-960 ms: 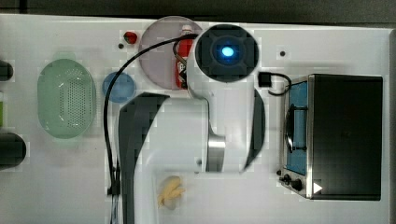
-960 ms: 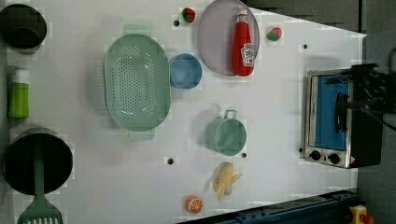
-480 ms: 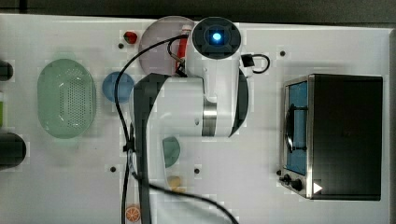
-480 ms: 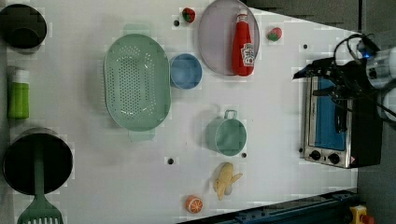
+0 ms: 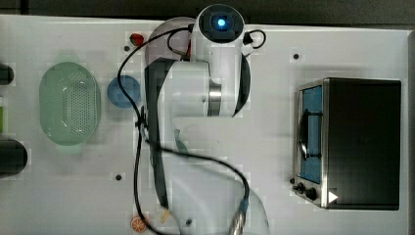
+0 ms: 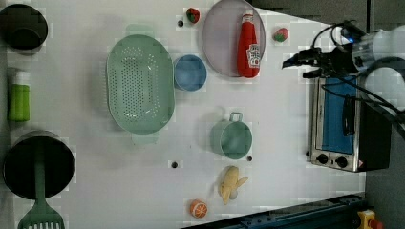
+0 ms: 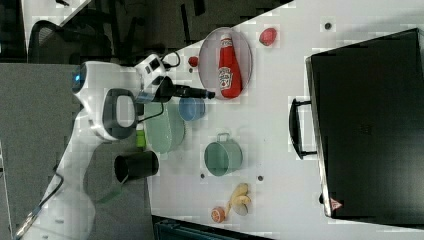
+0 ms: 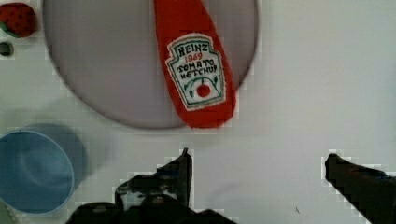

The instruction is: Pick ketchup from plate and place it on table.

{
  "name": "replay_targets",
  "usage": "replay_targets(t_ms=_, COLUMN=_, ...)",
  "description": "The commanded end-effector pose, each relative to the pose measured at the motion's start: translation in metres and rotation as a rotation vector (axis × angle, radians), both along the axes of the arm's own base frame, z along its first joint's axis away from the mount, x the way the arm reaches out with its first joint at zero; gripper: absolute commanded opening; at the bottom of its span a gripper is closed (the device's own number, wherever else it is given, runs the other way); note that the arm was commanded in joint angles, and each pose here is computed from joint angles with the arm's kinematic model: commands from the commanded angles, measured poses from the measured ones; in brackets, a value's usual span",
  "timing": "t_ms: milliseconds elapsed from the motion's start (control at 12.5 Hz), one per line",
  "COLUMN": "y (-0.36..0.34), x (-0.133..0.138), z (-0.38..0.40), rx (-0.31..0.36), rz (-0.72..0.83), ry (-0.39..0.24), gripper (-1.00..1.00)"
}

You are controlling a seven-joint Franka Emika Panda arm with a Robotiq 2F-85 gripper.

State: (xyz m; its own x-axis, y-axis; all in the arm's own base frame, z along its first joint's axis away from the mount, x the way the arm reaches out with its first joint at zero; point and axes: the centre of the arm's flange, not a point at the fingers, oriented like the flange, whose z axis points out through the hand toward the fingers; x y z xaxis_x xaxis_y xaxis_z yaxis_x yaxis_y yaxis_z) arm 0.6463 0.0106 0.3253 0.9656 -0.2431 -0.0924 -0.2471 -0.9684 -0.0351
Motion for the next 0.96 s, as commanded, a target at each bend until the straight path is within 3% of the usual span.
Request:
replay_targets(t_ms=80, y=0.007, x=0.015, z=-0.018, rx=0.014, rz=0.126, ry=-0.013, gripper=1.0)
replay_targets(t_ms=480, y=0.017, x=0.039, z=-0.074, rx=0.028, rz=0.177, ry=-0.021, gripper=1.0)
replay_targets(t_ms=960, y=0.028, x=0.058, z=-0.134, rx=0.016, rz=0.216, ry=-0.129, gripper=1.0)
